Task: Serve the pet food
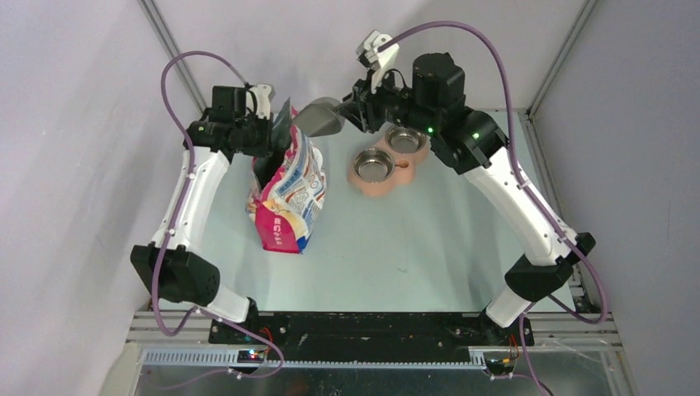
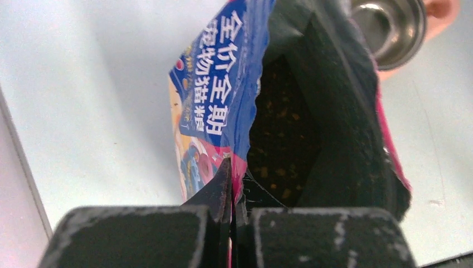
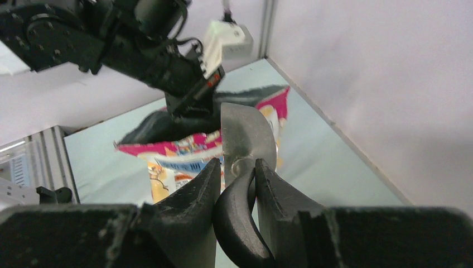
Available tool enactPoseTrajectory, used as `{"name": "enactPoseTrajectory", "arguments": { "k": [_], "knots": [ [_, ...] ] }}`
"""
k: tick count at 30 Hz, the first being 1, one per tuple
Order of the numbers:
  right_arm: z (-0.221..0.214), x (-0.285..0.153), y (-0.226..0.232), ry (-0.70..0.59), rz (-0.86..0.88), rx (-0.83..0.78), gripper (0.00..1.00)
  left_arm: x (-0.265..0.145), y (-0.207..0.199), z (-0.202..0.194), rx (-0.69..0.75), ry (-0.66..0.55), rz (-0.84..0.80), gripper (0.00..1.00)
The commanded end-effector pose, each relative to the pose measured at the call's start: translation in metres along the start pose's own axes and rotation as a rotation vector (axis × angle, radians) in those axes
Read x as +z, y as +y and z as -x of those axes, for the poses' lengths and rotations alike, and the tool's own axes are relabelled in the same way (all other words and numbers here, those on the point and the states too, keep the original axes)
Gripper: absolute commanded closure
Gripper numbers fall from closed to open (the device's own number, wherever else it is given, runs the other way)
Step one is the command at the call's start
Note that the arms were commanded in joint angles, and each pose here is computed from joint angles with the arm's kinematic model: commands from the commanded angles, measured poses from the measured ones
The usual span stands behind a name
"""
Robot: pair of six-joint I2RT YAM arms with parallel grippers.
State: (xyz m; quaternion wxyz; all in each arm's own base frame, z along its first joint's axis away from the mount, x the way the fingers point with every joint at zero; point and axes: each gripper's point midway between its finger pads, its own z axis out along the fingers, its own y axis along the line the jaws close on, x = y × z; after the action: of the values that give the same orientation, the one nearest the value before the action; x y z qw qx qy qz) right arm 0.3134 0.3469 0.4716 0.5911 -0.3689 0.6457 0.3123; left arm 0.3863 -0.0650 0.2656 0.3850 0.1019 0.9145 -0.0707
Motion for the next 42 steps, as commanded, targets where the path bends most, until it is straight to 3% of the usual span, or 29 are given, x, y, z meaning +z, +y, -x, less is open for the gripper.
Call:
{"name": "enactPoseTrajectory", "arguments": {
  "k": [1, 5, 15, 25, 33, 42],
  "knots": [
    [0.053, 0.001, 0.021, -0.150, 0.077, -0.071, 1.00, -0.044, -0.060, 0.024, 0.104, -0.167, -0.188, 1.00],
    [0.046, -0.003, 0.034, -0.127, 0.111, -0.135, 1.00, -0.071, -0.089, 0.011, 0.129, -0.205, -0.270, 1.00],
    [-0.028, 0.011, 0.034, 0.063, 0.122, -0.145, 1.00, -0.096, -0.095, -0.037, 0.102, -0.219, -0.314, 1.00],
    [-0.080, 0.019, 0.064, 0.269, 0.156, -0.195, 1.00, -0.106, -0.108, -0.004, 0.061, -0.294, -0.367, 1.00],
    [-0.148, 0.062, 0.028, 0.545, -0.011, 0.052, 1.00, -0.091, -0.110, 0.010, 0.038, -0.290, -0.350, 1.00],
    [-0.183, 0.094, -0.017, 0.553, -0.246, 0.194, 1.00, -0.075, -0.096, -0.001, -0.102, -0.264, -0.263, 1.00]
  ]
}}
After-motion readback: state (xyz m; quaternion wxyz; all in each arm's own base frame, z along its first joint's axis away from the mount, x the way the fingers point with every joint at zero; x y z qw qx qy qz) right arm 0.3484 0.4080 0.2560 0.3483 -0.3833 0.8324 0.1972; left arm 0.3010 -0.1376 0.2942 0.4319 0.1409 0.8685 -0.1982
